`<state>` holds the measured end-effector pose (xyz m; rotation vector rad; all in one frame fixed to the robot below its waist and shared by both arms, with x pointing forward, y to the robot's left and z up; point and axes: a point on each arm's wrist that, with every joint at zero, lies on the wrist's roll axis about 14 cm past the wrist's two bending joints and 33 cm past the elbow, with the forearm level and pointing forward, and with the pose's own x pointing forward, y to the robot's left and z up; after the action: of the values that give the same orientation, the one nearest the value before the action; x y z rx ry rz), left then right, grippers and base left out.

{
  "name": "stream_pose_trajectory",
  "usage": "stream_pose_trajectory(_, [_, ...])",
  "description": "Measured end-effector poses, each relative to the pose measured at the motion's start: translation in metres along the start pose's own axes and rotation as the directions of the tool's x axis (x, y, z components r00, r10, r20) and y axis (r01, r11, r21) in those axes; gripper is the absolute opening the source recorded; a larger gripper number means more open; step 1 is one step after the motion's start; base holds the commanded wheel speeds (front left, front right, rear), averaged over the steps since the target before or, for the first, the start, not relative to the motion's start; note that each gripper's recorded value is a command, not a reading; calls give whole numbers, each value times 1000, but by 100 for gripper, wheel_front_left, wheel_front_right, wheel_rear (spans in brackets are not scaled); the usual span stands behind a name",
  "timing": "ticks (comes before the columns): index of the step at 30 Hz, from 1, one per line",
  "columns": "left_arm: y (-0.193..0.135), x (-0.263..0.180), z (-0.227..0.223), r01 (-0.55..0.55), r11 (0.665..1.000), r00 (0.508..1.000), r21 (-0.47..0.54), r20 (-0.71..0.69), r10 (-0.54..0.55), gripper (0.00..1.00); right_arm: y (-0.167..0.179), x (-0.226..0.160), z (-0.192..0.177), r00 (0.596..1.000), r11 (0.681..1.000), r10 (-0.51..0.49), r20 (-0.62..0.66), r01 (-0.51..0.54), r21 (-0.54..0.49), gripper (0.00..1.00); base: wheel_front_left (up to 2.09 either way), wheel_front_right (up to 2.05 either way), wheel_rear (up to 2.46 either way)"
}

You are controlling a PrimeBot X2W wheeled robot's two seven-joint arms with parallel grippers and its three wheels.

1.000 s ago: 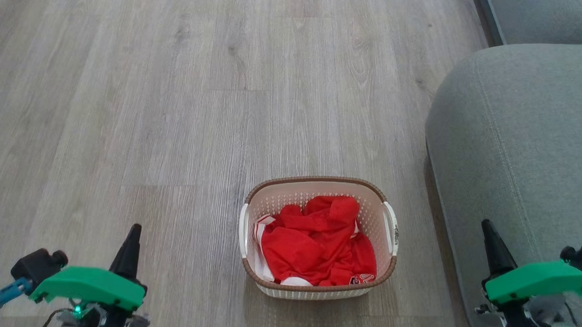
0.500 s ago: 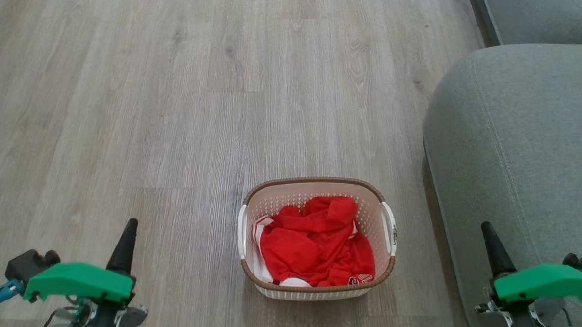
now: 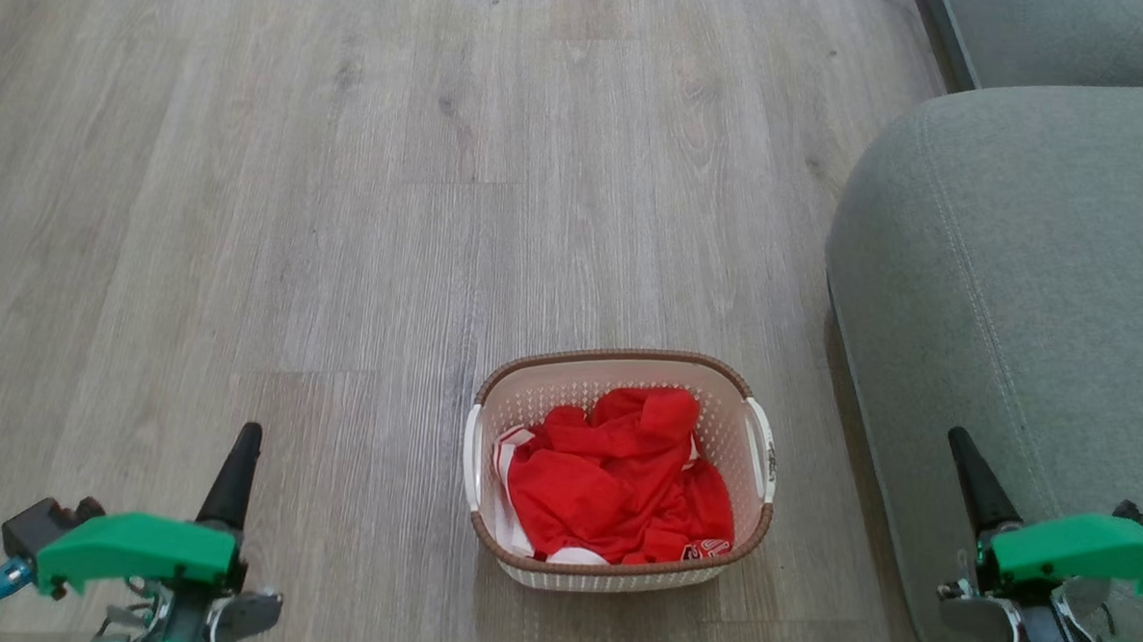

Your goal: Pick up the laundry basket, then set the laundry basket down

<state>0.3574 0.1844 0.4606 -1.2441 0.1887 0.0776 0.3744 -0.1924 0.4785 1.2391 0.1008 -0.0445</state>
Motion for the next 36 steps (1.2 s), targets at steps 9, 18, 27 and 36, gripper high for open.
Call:
stream_pose_trajectory(9, [-7, 5, 1, 30, 996, 1000, -90, 3, -30, 0, -3, -2, 4, 1000, 995, -6, 15, 5, 96, 0, 0, 0, 0])
stream_pose_trajectory(18, [-10, 8, 5, 51, 981, 999, -189, 16, -48, 0, -7, -3, 7, 1000, 979, -11, 29, 5, 202, 0, 0, 0, 0])
stream_pose_trajectory(27, [-13, 11, 10, 74, 955, 997, -287, 41, -65, 0, -5, -2, 10, 999, 952, -4, 45, -10, 307, 0, 0, 0, 0])
stream_pose_trajectory(36, [-16, 13, 9, 88, 943, 996, -320, 43, -78, 0, -4, -1, 12, 999, 942, 1, 51, -19, 336, 0, 0, 0, 0])
